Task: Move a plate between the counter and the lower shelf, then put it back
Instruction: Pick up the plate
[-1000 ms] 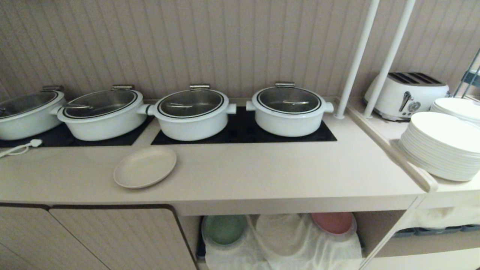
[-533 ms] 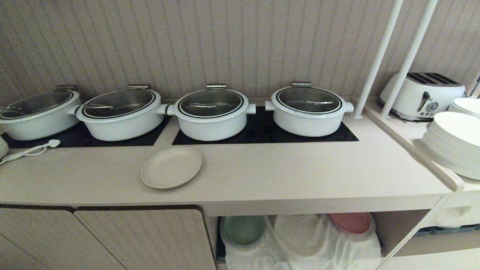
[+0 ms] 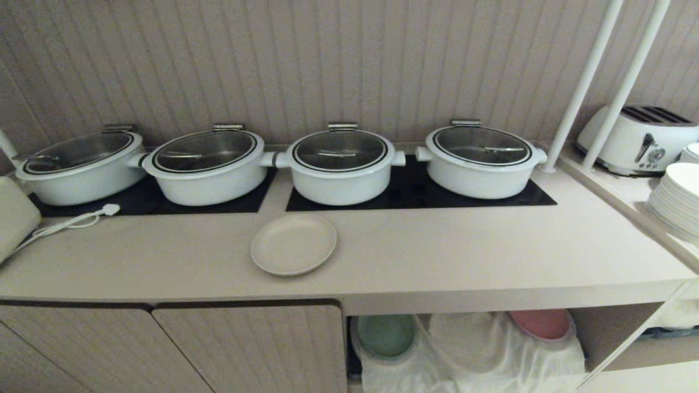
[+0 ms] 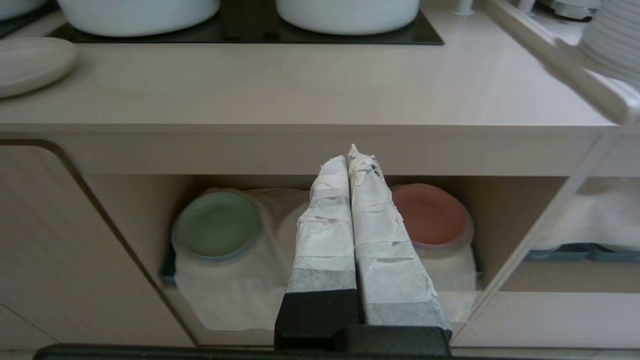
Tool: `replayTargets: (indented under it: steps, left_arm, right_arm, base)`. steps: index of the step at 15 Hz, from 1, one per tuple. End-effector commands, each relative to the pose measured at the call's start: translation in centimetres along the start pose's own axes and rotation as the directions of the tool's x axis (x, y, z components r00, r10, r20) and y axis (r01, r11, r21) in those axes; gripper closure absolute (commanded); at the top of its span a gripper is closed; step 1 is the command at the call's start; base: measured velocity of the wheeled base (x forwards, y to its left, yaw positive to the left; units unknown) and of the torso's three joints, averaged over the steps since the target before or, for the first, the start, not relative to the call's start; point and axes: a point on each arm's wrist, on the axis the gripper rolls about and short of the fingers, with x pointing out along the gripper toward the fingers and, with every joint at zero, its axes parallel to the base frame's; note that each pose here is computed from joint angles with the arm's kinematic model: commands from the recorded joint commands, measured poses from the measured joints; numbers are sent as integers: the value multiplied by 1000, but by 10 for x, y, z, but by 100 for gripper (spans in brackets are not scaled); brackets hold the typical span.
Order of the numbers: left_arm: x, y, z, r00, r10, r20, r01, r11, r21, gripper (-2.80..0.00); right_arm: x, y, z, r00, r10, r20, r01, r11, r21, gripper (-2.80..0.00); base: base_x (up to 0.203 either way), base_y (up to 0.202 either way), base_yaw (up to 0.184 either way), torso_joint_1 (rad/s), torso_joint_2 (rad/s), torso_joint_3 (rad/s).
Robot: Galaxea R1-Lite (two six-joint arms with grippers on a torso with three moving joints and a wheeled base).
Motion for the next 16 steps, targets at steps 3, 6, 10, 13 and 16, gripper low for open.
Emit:
replayTargets:
  steps: [3,6,10,13,16]
  left_arm:
    - [0,0,0,1000,3,1,-3,1000,1,0]
    - [0,0,0,1000,3,1,-3,1000,1,0]
    - [0,0,0,1000,3,1,-3,1000,1,0]
    - [0,0,0,1000,3,1,-3,1000,1,0]
    - [0,0,0,1000,3,1,-3,1000,1,0]
  right_arm:
    - [0,0,0,1000,1,-1,-1,1000,-1,0]
    - [0,0,0,1000,1,-2,-1,1000,-1,0]
    - [0,0,0,1000,1,-1,-1,1000,-1,0]
    - [0,0,0,1000,1,-1,-1,1000,-1,0]
    - [0,0,0,1000,1,-1,-1,1000,-1,0]
  base:
    - [0,196,-2,2,4,3]
    - [0,197,1,1,2,2]
    - [0,195,-1,1,2,0]
    - [0,196,-1,4,3,3]
    - [0,196,-3,2,3,1]
